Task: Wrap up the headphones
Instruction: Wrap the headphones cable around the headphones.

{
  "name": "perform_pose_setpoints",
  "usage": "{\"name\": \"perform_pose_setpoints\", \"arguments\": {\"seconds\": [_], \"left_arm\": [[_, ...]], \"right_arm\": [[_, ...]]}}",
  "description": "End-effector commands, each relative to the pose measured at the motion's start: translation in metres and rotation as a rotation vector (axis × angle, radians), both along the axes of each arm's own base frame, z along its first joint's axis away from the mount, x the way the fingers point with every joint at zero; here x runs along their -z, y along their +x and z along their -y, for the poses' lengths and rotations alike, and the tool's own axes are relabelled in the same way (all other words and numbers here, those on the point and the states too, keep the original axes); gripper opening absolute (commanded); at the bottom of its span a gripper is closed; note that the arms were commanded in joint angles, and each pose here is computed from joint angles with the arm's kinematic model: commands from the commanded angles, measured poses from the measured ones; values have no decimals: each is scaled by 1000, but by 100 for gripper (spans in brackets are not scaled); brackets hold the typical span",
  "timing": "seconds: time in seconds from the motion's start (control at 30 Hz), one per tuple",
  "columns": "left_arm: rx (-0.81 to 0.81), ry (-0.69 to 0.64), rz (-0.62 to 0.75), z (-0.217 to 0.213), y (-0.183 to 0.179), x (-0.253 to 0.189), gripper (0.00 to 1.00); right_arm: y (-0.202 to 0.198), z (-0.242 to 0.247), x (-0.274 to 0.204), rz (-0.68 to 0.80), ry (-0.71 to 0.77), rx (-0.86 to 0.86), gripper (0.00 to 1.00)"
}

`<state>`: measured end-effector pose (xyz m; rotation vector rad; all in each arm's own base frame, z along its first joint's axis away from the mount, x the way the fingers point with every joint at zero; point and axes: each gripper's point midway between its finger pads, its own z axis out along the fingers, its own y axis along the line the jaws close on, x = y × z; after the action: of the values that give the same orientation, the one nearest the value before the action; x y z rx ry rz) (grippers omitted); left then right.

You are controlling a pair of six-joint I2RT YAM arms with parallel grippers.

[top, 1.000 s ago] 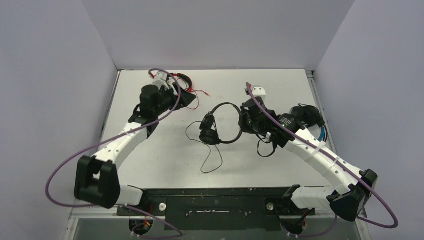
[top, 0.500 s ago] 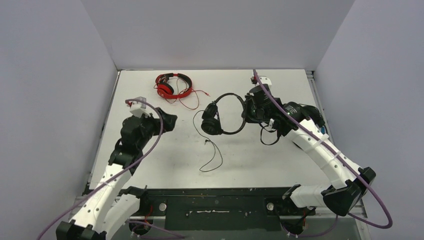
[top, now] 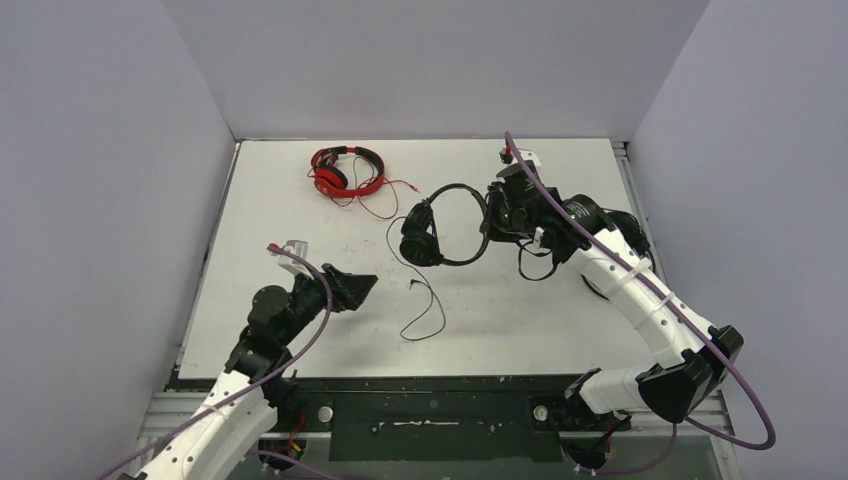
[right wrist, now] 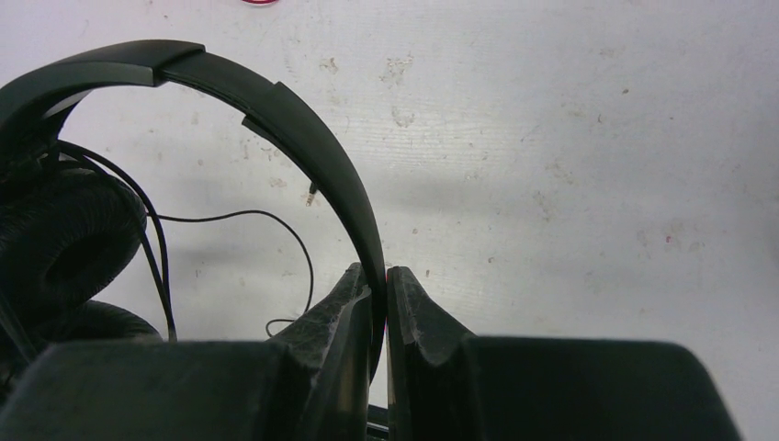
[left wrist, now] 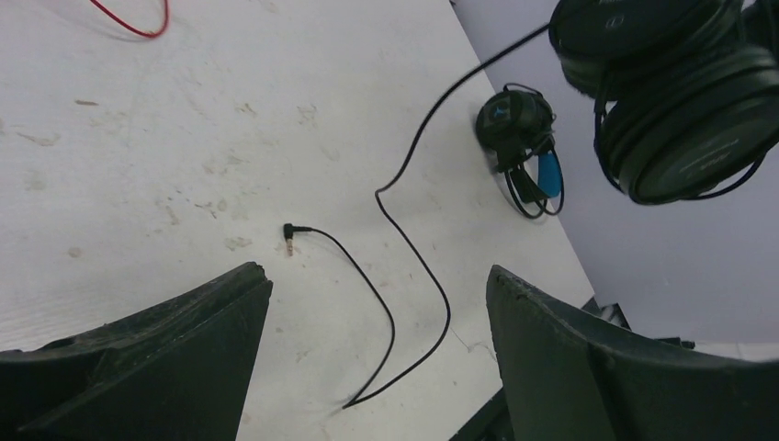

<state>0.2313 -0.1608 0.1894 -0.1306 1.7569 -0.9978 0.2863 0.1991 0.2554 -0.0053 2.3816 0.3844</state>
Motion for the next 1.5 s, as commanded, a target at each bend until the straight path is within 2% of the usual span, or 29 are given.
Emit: {"name": "perform_pose_setpoints", "arguments": {"seconds": [0.0,0.23,0.5,0.73,0.93,1.0,1.13,1.2,1.47], "left_arm": [[61,-28,76,29,2,-11,85],[77,73,105,76,4,5,80],[38,76,162,87,27,13,70],[57,58,237,98,45,0,67],[61,44,272,99,69,-12,46],[89,49,282,101,74,-14,34],[109,55,310,96,86,-23,15],[108,75,327,91,92,-30,0],[87,174,368,84,125,-67,0]], "right_arm": [[10,-10,-31,57,91,5,0],[9,-8,-38,59,118,11,0],[4,-10,-44,52,153,-10,0],[0,-9,-47,54,166,-12,0],[-2,-10,-49,49,183,-14,0],[-2,-11,-49,47,185,-15,0],[-4,-11,-47,40,183,-23,0],[-5,-11,-45,32,178,-27,0],[-15,-12,-29,-3,143,-85,0]]}}
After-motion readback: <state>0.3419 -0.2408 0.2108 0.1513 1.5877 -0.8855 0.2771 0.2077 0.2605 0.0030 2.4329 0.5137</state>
